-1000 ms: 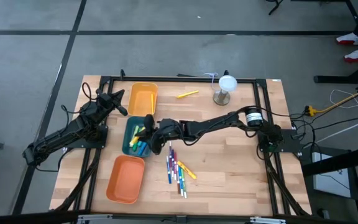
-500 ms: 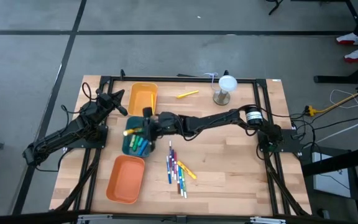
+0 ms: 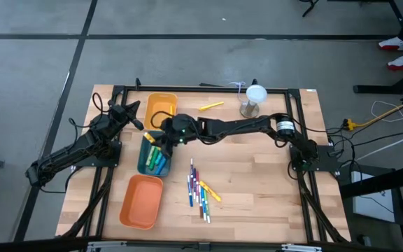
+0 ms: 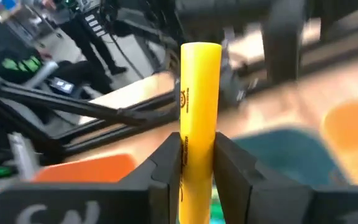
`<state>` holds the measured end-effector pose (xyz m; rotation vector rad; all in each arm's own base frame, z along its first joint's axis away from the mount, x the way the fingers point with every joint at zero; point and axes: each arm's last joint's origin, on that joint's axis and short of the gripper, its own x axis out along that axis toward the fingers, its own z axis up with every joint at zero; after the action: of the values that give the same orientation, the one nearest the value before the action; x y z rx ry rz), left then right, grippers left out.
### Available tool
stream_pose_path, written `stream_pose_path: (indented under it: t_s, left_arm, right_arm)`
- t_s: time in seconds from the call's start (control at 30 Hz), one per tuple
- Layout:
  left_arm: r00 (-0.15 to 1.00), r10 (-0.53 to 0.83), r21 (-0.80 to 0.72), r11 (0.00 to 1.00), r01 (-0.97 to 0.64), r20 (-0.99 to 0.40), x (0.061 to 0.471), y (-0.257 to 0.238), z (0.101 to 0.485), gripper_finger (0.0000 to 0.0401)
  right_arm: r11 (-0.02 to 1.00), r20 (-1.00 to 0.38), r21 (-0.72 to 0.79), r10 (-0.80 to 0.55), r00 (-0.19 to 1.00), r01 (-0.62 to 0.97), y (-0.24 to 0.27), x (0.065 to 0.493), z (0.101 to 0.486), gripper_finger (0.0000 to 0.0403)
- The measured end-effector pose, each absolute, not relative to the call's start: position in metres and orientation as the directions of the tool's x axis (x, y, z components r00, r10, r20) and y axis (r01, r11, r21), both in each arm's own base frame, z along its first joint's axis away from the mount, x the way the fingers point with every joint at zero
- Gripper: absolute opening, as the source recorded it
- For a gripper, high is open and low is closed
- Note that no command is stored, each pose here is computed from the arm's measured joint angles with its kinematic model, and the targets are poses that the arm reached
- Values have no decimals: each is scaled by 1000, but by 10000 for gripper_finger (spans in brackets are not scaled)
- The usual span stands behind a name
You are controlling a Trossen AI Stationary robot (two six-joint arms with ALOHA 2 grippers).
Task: Pick & Place Markers
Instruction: Put the top yellow highlighter pen into the blue bin
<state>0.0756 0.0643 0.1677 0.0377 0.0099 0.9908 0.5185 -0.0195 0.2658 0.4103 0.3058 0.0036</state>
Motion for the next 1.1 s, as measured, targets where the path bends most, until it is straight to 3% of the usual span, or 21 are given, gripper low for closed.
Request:
stream_pose_path:
  t_s: [0.2, 0.4, 0.8, 1.1]
  left_arm:
    - [548, 837, 37, 547, -836, 9, 76, 64, 168, 8]
    - [548, 837, 37, 547, -836, 9, 76, 64, 168, 10]
    - [548, 837, 37, 547, -836, 9, 76, 64, 168, 10]
    - [548, 836, 37, 547, -836, 9, 76, 64, 168, 6]
  right_arm:
    - [823, -291, 554, 52, 955, 124, -29, 518, 266, 80]
    - [798, -275, 557, -84, 958, 230, -32, 519, 268, 80]
    - [804, -304, 548, -68, 950, 233, -24, 524, 248, 82]
    - [789, -327, 585, 16, 945, 189, -20, 528, 236, 156]
